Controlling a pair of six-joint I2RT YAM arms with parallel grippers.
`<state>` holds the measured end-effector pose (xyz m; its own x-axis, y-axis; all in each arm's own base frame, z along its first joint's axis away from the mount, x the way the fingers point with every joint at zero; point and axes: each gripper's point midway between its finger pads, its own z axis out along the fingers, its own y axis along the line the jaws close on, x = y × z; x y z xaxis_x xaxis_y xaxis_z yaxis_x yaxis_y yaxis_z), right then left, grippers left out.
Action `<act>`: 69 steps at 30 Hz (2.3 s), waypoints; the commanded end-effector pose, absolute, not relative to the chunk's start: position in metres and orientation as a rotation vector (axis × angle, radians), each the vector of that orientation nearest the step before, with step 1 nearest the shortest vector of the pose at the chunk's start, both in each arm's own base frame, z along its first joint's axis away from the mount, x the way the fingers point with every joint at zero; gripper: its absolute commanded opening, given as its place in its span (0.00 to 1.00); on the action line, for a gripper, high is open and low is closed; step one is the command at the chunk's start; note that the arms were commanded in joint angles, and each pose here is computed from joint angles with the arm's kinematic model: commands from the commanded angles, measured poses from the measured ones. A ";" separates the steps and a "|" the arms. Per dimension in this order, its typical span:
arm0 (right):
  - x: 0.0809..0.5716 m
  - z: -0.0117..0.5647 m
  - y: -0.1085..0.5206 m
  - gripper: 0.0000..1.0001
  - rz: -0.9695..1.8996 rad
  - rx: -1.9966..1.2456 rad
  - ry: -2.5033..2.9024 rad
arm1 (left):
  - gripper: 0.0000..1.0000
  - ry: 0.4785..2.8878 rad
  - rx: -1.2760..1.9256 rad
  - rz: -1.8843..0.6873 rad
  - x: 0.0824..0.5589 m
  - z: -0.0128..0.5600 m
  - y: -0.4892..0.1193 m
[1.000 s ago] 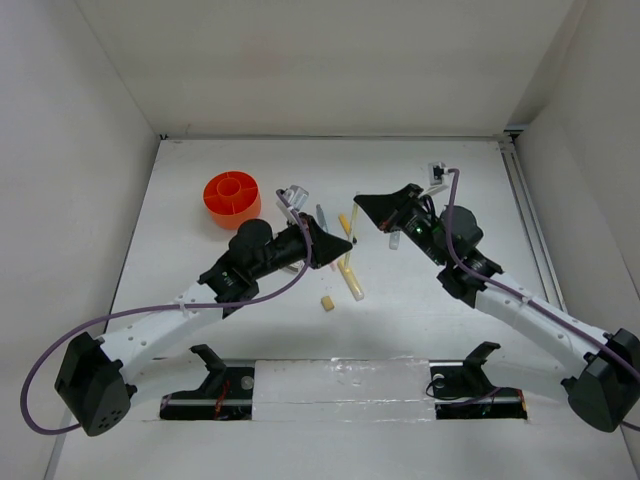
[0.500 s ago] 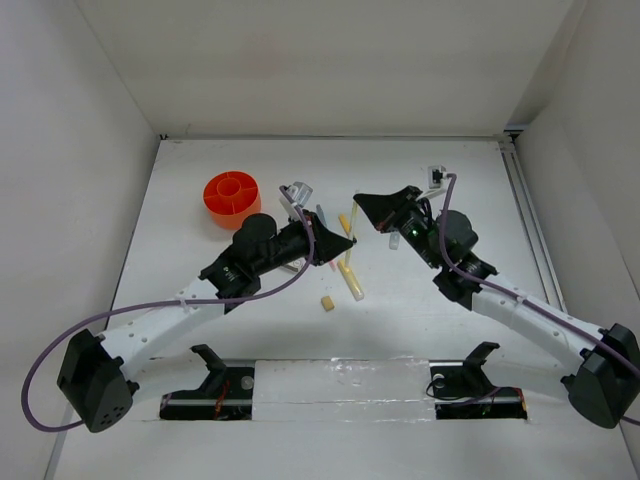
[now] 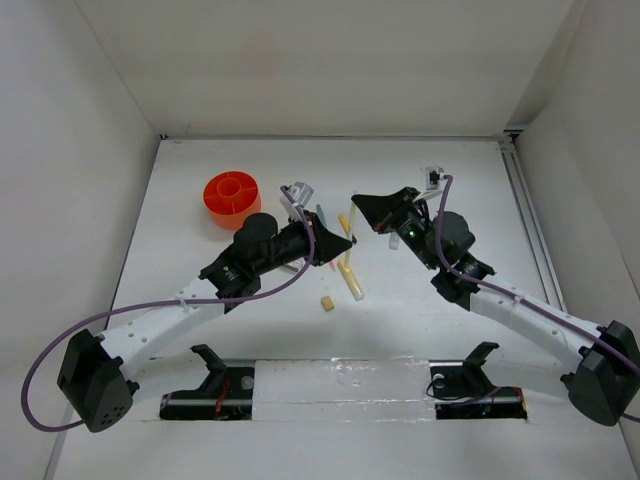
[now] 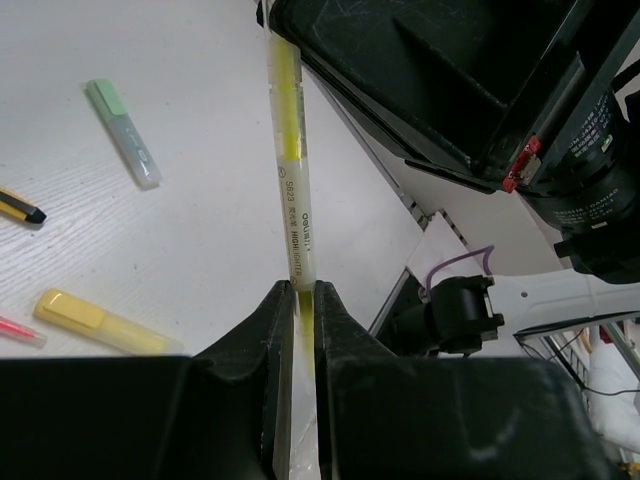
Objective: Sort the stationery into containers
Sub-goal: Close the pen cap on the pen, then place the pen in the storage box.
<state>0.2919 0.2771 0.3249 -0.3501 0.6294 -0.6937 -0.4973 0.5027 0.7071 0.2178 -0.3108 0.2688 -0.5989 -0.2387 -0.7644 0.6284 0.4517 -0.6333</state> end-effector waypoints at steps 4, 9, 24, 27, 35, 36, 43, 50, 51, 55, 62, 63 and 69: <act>0.271 0.289 0.299 0.00 1.183 -0.005 1.686 | 0.00 1.471 0.310 -1.278 0.233 0.372 -0.306; 0.271 0.306 0.301 0.21 1.213 -0.024 1.654 | 0.00 1.506 0.319 -1.276 0.234 0.355 -0.309; 0.292 0.351 0.284 0.79 1.248 -0.031 1.538 | 0.00 1.614 0.257 -1.171 0.254 0.296 -0.307; 0.286 0.369 0.279 0.98 1.240 -0.091 1.476 | 0.00 1.651 0.222 -1.073 0.271 0.279 -0.303; 0.279 0.393 0.252 1.00 1.177 -0.190 1.375 | 0.00 1.612 0.060 -0.700 0.325 0.274 -0.265; 0.276 0.389 0.247 1.00 1.160 -0.205 1.376 | 0.00 1.602 0.041 -0.645 0.334 0.274 -0.258; 0.271 0.357 0.231 1.00 1.125 -0.224 1.422 | 0.00 1.506 0.008 -0.381 0.400 0.292 -0.178; 0.267 0.334 0.223 1.00 1.072 -0.260 1.469 | 0.00 1.600 0.100 -0.122 0.457 0.278 -0.130; 0.268 0.334 0.223 1.00 1.058 -0.272 1.465 | 0.00 1.610 0.089 -0.076 0.461 0.273 -0.120; 0.265 0.333 0.219 1.00 1.042 -0.289 1.459 | 0.00 1.645 0.165 -0.059 0.472 0.262 -0.100; 0.256 0.333 0.220 1.00 1.009 -0.318 1.455 | 0.00 1.698 0.344 -0.008 0.481 0.241 -0.090; 0.257 0.333 0.218 1.00 0.995 -0.315 1.453 | 0.00 1.696 0.356 -0.010 0.485 0.246 -0.087; 0.254 0.338 0.216 1.00 0.981 -0.310 1.437 | 0.00 1.761 0.425 -0.073 0.483 0.216 -0.087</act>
